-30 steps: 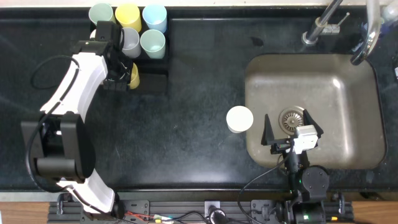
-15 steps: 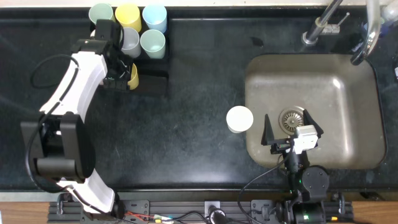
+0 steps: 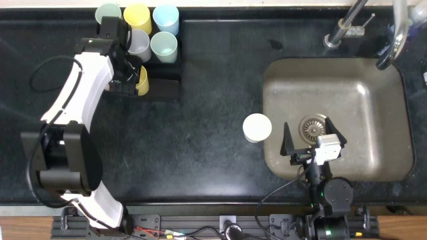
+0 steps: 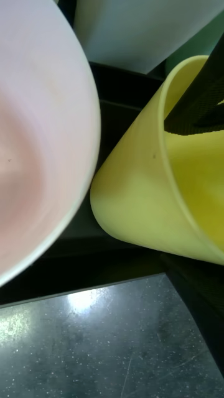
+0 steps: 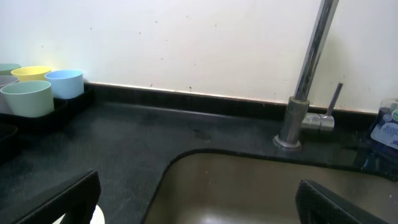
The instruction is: Store Cups
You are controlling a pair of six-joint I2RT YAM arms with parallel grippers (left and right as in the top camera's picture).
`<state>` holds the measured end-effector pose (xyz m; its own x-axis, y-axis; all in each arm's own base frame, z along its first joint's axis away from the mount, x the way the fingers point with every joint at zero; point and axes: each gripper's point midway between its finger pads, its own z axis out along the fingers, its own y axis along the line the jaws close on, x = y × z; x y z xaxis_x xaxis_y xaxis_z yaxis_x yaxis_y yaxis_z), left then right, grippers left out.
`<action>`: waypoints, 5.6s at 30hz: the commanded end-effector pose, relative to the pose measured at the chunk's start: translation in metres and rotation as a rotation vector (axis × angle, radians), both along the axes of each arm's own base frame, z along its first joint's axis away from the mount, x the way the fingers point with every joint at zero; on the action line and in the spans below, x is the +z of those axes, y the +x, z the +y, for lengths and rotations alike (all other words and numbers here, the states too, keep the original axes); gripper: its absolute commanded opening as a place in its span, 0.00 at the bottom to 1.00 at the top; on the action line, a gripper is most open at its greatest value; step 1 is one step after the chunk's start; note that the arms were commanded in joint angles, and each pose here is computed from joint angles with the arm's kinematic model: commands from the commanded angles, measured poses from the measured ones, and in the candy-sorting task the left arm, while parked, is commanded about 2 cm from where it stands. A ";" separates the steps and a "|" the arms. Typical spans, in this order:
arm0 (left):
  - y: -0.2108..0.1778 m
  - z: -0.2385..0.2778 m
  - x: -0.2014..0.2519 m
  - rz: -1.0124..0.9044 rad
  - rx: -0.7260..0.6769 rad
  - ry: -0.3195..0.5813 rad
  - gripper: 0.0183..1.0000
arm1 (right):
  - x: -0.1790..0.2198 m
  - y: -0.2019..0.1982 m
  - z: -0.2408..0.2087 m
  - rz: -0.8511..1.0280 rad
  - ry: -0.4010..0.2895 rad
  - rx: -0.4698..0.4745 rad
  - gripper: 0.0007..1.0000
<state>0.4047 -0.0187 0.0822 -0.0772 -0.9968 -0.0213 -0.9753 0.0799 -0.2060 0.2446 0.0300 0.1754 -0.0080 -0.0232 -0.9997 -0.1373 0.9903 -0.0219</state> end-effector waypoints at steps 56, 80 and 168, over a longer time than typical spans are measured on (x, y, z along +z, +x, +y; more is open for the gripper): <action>-0.010 -0.004 0.049 -0.071 -0.011 -0.042 0.65 | -0.004 0.000 0.002 0.001 0.003 0.007 1.00; -0.045 -0.026 0.188 -0.491 -0.562 0.141 0.66 | -0.004 0.000 0.002 0.001 0.003 0.007 1.00; -0.161 -0.010 0.077 -1.162 -1.096 1.046 1.00 | -0.004 0.000 0.002 0.001 0.003 0.007 0.99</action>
